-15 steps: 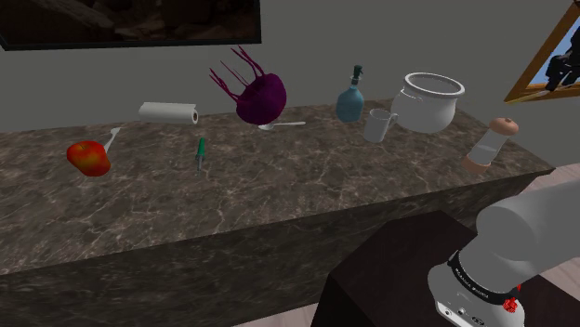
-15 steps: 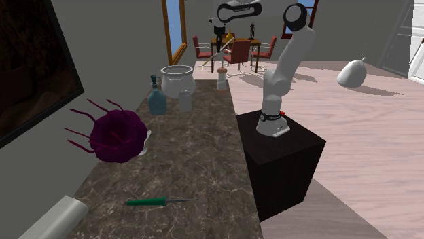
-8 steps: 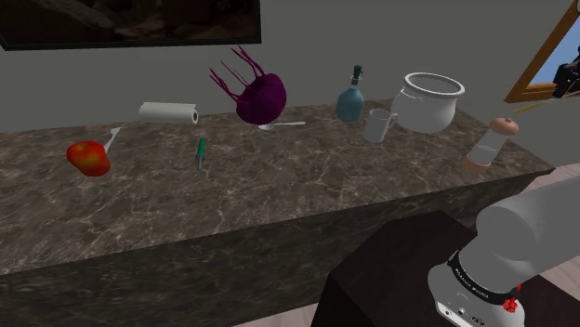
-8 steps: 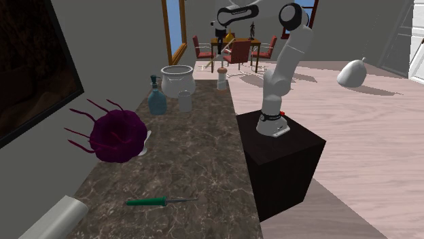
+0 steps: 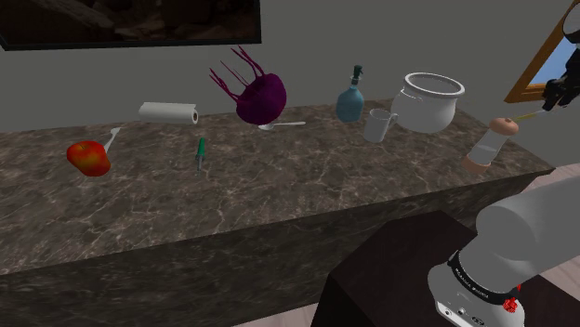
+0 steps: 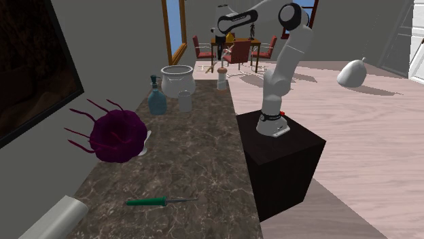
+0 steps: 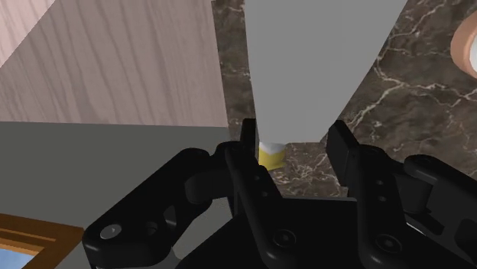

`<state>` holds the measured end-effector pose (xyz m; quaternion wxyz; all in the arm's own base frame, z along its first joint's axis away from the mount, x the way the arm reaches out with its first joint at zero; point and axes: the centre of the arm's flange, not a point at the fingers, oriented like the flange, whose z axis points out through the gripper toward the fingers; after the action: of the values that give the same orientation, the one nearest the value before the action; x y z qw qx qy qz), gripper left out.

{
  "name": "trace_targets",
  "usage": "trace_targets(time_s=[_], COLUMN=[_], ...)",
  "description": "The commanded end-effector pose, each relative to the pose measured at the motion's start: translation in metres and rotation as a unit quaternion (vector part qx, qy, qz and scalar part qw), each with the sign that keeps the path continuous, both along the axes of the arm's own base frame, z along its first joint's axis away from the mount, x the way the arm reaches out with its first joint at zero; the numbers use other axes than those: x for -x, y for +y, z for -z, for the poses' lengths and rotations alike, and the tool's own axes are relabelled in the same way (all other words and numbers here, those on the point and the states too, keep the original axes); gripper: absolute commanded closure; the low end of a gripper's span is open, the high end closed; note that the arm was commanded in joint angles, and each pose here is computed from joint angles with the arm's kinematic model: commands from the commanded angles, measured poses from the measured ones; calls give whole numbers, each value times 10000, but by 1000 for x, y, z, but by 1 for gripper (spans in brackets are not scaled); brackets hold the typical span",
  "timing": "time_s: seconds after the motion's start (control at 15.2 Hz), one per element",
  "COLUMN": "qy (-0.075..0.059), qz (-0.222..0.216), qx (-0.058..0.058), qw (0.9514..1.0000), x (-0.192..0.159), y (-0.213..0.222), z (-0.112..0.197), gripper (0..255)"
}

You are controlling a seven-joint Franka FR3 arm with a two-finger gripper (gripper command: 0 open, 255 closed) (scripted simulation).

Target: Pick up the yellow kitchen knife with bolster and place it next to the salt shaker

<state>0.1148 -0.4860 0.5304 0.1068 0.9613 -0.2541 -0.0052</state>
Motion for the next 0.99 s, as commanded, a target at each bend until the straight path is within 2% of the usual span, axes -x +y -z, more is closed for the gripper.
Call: trace_targets(time_s=[0.0,0.92], qy=[-1,-1], qz=[0,0], qx=[1,1], qw=[10000,10000], x=[0,0], y=[-1,-1], z=[11,85], gripper=[255,255])
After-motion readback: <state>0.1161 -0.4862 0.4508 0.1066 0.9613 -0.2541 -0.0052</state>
